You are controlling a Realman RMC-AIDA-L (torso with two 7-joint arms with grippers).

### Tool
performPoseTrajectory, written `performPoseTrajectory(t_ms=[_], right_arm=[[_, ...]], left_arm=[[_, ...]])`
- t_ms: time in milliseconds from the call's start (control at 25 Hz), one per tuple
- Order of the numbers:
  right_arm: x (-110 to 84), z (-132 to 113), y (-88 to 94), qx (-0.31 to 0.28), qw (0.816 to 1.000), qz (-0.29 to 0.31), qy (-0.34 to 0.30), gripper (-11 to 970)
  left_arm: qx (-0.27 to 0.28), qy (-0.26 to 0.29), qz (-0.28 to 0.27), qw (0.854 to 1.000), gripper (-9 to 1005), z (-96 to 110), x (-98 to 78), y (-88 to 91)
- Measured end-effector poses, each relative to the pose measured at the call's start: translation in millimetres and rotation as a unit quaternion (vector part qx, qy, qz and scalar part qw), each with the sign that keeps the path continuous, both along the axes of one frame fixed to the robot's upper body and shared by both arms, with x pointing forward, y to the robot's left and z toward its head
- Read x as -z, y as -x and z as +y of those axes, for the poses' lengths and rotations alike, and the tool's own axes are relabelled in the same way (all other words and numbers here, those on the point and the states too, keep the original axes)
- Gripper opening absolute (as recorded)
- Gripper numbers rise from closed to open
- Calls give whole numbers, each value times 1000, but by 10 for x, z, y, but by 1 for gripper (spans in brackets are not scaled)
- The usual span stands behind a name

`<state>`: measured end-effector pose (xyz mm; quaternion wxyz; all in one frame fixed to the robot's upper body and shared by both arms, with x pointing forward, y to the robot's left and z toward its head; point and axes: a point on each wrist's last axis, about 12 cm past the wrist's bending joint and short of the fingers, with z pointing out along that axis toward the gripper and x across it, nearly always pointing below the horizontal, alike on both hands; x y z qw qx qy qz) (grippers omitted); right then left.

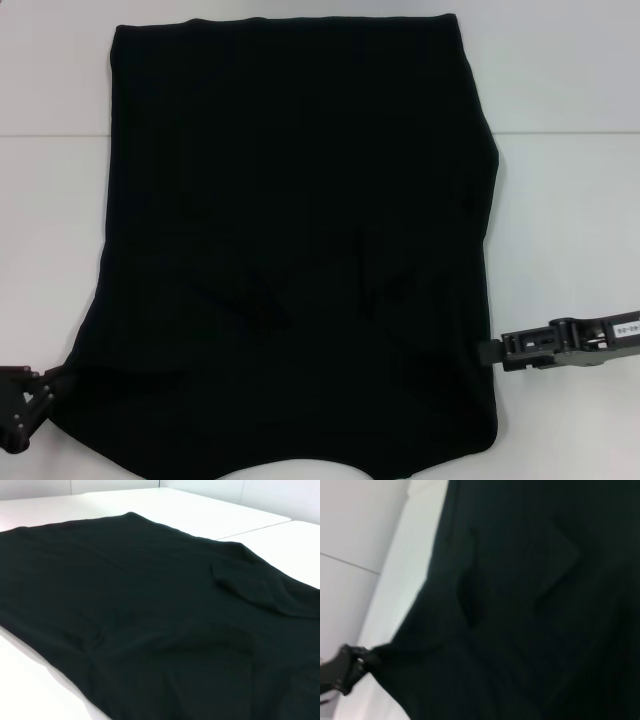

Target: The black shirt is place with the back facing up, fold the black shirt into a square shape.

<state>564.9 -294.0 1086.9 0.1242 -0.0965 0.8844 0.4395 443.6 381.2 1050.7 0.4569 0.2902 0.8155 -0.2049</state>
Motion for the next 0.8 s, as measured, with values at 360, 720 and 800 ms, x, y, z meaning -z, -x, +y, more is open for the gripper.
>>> performPoseTrajectory(t_ms=[360,720,800], right_arm=[[-24,239,-162,-20,999,3,42,634],[-39,409,-248,-39,996,8,75,631],[-30,424,-245,-44,996,10,82,631]], left_arm=[[5,0,-1,1000,39,-38,-1,-70],[6,1,-3,1000,39,-45,-11,-90],[6,1,-3,1000,39,-46,-12,-92]])
